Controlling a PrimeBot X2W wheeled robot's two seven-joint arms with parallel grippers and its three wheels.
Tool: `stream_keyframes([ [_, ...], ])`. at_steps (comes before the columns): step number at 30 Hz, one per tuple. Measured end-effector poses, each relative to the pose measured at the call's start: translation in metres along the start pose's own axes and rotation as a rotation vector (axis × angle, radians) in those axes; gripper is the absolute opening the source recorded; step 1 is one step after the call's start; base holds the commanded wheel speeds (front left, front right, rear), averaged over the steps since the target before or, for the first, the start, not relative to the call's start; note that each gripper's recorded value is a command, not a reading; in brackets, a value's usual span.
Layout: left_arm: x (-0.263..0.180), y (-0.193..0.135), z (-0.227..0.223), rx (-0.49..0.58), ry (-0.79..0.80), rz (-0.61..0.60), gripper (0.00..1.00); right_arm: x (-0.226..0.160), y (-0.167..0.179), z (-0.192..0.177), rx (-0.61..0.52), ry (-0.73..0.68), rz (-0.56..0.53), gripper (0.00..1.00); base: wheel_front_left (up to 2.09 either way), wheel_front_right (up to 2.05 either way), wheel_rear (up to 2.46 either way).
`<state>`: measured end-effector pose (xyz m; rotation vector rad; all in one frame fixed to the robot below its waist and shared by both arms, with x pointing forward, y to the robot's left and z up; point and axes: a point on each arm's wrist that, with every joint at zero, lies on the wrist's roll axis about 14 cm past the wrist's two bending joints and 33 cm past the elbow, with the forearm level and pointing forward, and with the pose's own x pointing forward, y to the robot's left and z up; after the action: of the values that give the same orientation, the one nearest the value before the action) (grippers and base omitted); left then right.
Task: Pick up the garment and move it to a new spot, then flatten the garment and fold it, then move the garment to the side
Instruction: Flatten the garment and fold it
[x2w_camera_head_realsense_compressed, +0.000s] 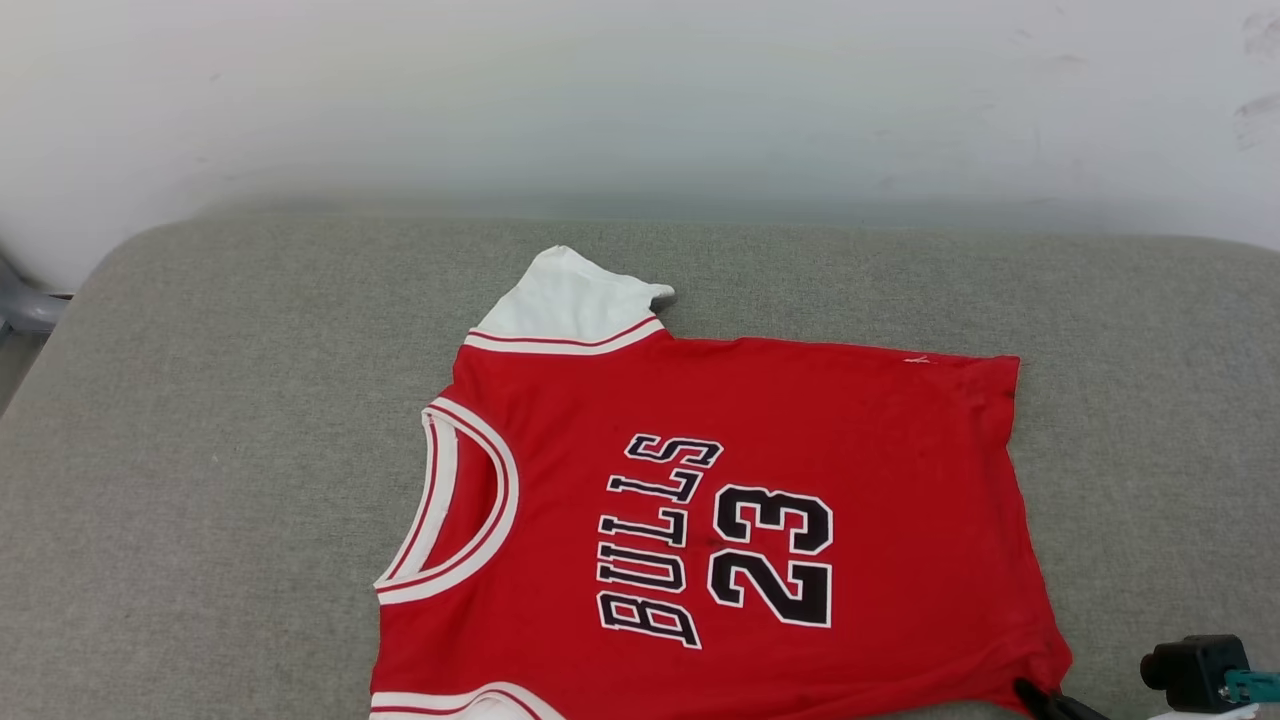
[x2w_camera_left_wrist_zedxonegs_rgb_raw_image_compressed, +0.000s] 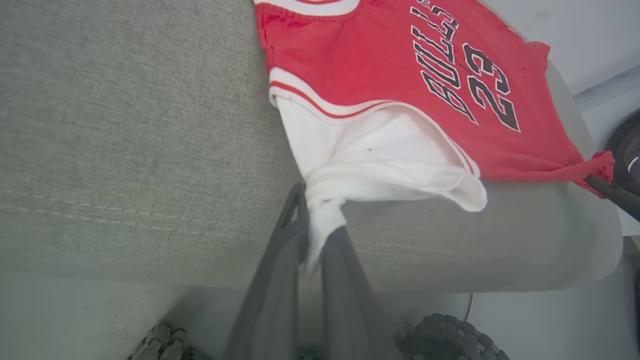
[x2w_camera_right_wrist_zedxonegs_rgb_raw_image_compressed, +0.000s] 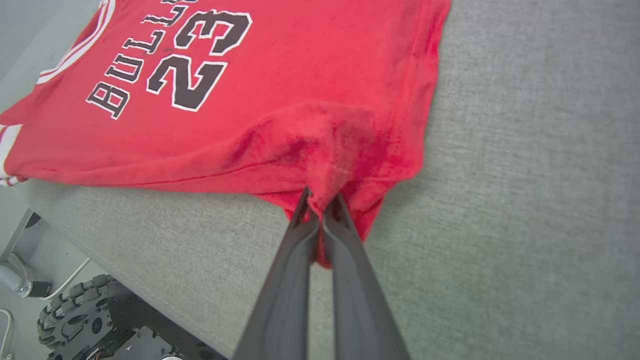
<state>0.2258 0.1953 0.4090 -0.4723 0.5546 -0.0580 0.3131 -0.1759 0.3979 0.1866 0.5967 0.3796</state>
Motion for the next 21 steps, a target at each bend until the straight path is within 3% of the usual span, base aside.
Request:
stream_keyframes([
  [6, 0.011, -0.003, 0.018, 0.054, -0.048, -0.033, 0.00, 0.002, 0.004, 0.008, 0.002, -0.027, 0.002, 0.00, 0.00, 0.00, 0.00],
  [10, 0.032, -0.010, 0.061, 0.151, -0.141, -0.083, 0.00, 0.003, 0.005, 0.017, 0.010, -0.055, -0.002, 0.00, 0.00, 0.00, 0.00],
  [21, 0.082, -0.029, 0.110, 0.309, -0.155, -0.181, 0.00, 0.009, -0.002, 0.032, 0.015, -0.075, -0.018, 0.00, 0.00, 0.00, 0.00],
])
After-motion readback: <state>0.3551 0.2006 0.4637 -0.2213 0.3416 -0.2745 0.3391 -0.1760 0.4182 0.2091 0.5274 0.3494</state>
